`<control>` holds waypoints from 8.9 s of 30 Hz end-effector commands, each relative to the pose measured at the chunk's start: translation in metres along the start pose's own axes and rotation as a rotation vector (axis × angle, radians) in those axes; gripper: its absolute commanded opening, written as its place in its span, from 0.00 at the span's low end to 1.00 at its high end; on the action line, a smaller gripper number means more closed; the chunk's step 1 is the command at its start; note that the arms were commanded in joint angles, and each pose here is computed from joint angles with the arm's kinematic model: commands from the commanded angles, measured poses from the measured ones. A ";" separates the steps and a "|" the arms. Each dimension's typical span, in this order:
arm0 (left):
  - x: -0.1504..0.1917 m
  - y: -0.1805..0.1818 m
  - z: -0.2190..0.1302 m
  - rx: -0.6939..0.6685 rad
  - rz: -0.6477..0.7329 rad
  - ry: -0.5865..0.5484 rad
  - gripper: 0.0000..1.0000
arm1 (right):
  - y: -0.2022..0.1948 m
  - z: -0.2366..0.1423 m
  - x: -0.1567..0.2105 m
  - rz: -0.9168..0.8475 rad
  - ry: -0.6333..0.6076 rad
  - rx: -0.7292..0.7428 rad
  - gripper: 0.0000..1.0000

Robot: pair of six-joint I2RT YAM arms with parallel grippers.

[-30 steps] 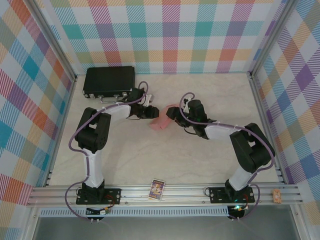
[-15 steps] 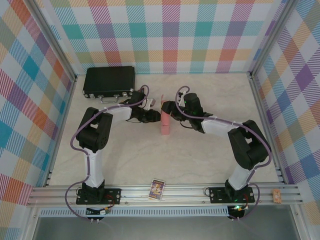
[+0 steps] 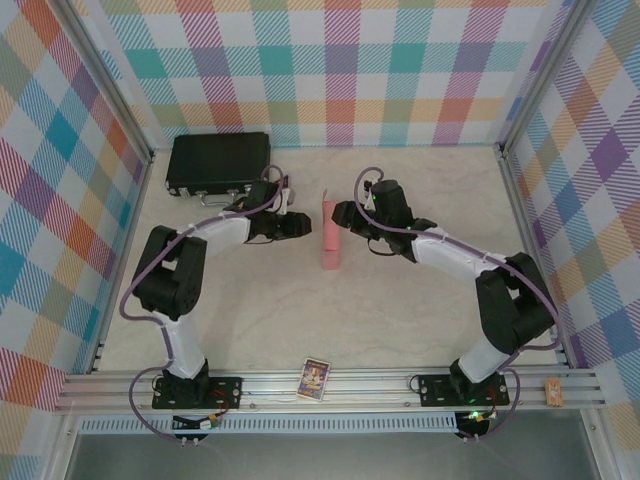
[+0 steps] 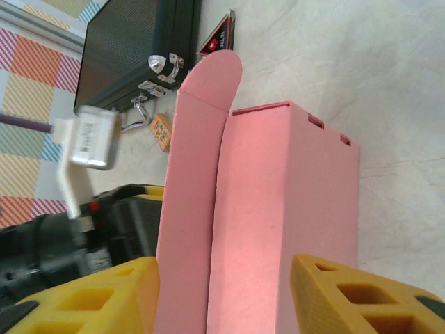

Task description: Fold the paper box

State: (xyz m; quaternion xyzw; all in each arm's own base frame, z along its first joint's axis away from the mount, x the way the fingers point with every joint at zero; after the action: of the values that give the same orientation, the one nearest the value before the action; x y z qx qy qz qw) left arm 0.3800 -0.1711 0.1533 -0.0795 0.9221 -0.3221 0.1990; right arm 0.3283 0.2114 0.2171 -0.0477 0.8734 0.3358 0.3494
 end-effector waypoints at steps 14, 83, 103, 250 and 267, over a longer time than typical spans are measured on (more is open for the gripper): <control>0.001 -0.021 -0.032 0.199 -0.141 -0.069 0.62 | -0.017 0.034 0.001 -0.074 0.199 -0.094 0.59; 0.028 -0.099 -0.001 -0.246 0.294 0.202 0.88 | -0.028 0.051 0.093 0.098 0.178 -0.075 0.38; 0.044 -0.107 0.015 -0.490 0.625 0.217 0.64 | -0.070 -0.027 0.075 0.046 0.140 0.225 0.41; 0.047 -0.057 -0.092 0.127 0.123 0.052 0.63 | -0.037 -0.071 0.025 -0.360 0.415 -0.063 0.57; 0.057 -0.068 -0.087 0.127 0.190 0.105 0.55 | -0.035 -0.067 0.030 -0.359 0.434 -0.066 0.52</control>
State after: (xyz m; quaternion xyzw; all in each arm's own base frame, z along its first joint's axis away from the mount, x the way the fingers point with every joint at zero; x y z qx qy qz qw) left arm 0.2943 -0.1857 0.2344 0.0258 0.9116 -0.3658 0.1859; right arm 0.2826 0.1466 0.2199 -0.2843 0.8907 0.2745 0.2246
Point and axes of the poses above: each hand's point on the last joint's axis, 136 mm out from that joint toward the fingers, its own z axis out along the fingers, its own y axis along the line the jaws close on, x = y × z, the point moved 10 cm from there along -z, back along the fingers, and after that the axes turned 13 degrees about -z, right-handed, at the moved point
